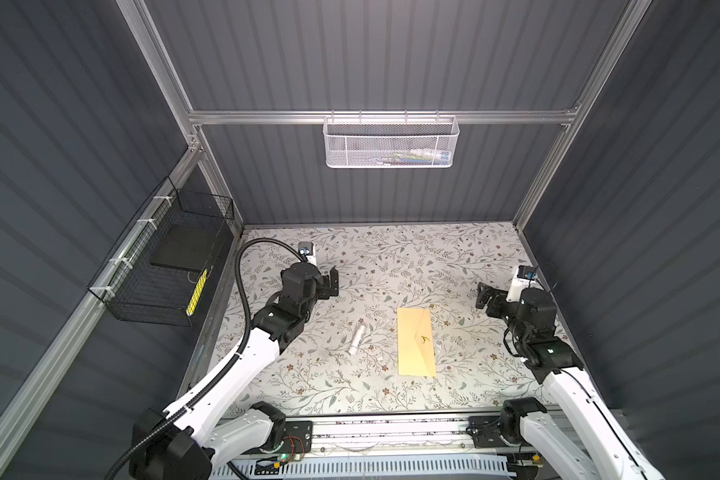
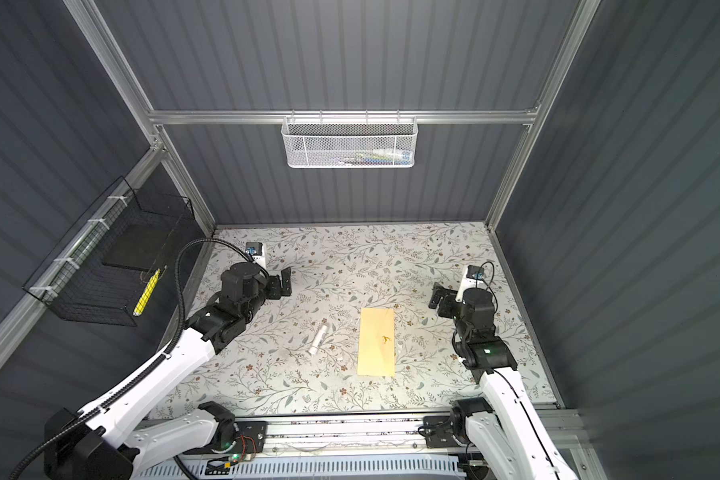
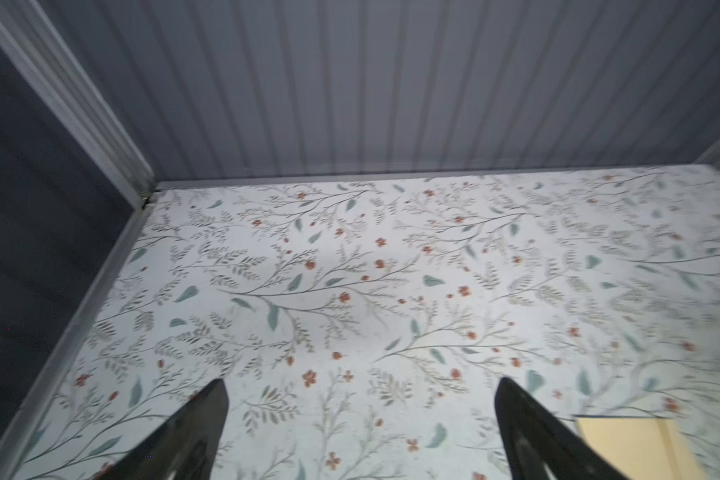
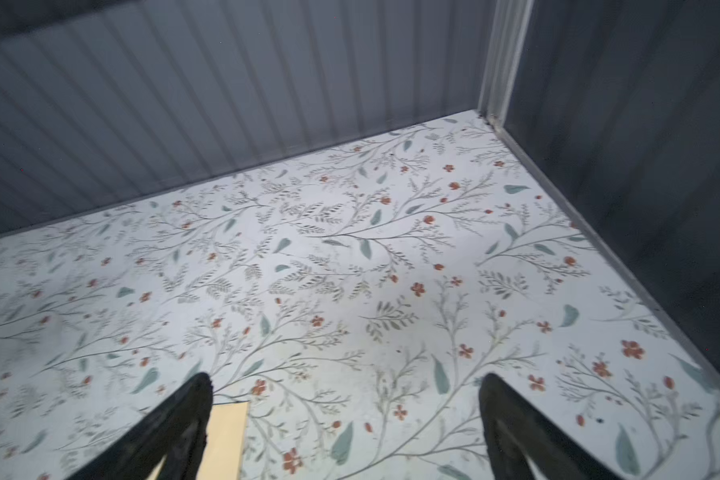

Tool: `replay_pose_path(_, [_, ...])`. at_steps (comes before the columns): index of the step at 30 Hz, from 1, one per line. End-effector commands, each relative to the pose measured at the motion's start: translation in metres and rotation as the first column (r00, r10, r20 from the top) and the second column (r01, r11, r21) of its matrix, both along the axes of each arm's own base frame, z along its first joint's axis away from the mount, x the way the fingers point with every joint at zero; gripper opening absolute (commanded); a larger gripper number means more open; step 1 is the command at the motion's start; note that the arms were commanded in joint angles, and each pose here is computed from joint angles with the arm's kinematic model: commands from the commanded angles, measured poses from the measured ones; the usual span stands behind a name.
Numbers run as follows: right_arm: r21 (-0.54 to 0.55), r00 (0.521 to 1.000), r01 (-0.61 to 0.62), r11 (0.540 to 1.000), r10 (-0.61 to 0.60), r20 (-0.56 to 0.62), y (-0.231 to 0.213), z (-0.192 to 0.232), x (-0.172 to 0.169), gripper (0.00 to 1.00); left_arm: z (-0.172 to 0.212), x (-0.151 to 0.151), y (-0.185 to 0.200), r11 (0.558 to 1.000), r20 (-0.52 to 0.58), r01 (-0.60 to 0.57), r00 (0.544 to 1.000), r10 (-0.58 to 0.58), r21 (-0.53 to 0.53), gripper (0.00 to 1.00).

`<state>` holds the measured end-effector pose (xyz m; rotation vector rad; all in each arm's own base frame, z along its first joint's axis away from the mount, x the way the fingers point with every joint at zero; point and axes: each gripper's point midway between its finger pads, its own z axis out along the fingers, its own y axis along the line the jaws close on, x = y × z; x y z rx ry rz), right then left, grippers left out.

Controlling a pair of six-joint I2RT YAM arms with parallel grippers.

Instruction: Place the letter into the envelope and seal it

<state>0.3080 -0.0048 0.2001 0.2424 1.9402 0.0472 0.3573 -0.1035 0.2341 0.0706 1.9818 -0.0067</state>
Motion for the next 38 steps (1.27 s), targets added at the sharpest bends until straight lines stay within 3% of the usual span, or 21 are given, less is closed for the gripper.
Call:
replay_pose_path(1, [-0.097, 0.990, 0.081, 0.992, -0.068, 0.124, -0.026, 0.002, 0.015, 0.99, -0.030, 0.020, 0.042, 0.993, 0.058, -0.102, 0.993, 0.099, 0.052, 1.00])
replay_pose_path(7, [-0.116, 0.973, 0.084, 0.990, -0.056, 0.226, -0.026, -0.029, 0.037, 0.99, -0.094, 0.027, 0.058, 0.978, 0.097, -0.100, 0.992, 0.084, 0.182, 1.00])
replay_pose_path(13, [-0.180, 0.963, 0.033, 0.983, 0.018, 0.271, -0.018, -0.054, 0.047, 0.99, -0.136, 0.030, 0.062, 0.971, 0.134, -0.082, 0.990, 0.053, 0.224, 1.00])
replay_pose_path(15, [-0.178, 0.965, 0.024, 0.984, 0.023, 0.262, -0.017, -0.064, 0.049, 0.99, -0.143, 0.034, 0.066, 0.977, 0.160, -0.081, 0.986, 0.049, 0.198, 1.00])
replay_pose_path(17, [-0.179, 0.958, 0.053, 0.982, 0.001, 0.288, -0.021, -0.065, 0.056, 0.99, -0.153, 0.035, 0.082, 0.992, 0.158, -0.079, 0.985, 0.062, 0.102, 1.00])
replay_pose_path(18, [-0.171, 0.970, 0.052, 0.984, -0.009, 0.244, -0.022, -0.071, 0.056, 0.99, -0.151, 0.038, 0.083, 0.995, 0.178, -0.063, 0.983, 0.049, 0.077, 1.00])
replay_pose_path(20, [-0.129, 0.987, 0.095, 0.987, -0.077, 0.141, -0.037, -0.079, 0.069, 0.99, -0.161, 0.045, 0.083, 0.999, 0.080, -0.012, 0.997, 0.009, 0.045, 1.00])
replay_pose_path(22, [-0.121, 0.984, 0.111, 0.986, -0.092, 0.152, -0.041, -0.079, 0.072, 0.99, -0.166, 0.062, 0.088, 0.999, 0.030, -0.023, 0.999, 0.023, 0.022, 1.00])
replay_pose_path(23, [-0.120, 0.985, 0.111, 0.987, -0.093, 0.147, -0.042, -0.079, 0.071, 0.99, -0.176, 0.060, 0.089, 1.000, -0.044, -0.022, 0.999, 0.023, 0.015, 1.00])
replay_pose_path(25, [-0.120, 0.984, 0.110, 0.987, -0.091, 0.153, -0.041, -0.078, 0.072, 0.99, -0.171, 0.062, 0.090, 1.000, 0.000, -0.026, 1.000, 0.026, 0.005, 1.00])
replay_pose_path(26, [-0.120, 0.984, 0.111, 0.987, -0.092, 0.154, -0.042, -0.078, 0.071, 0.99, -0.175, 0.060, 0.090, 1.000, -0.037, -0.026, 0.999, 0.026, 0.009, 1.00])
replay_pose_path(38, [-0.121, 0.983, 0.116, 0.986, -0.097, 0.153, -0.042, -0.078, 0.071, 0.99, -0.173, 0.061, 0.091, 1.000, -0.010, -0.029, 1.000, 0.029, 0.006, 1.00])
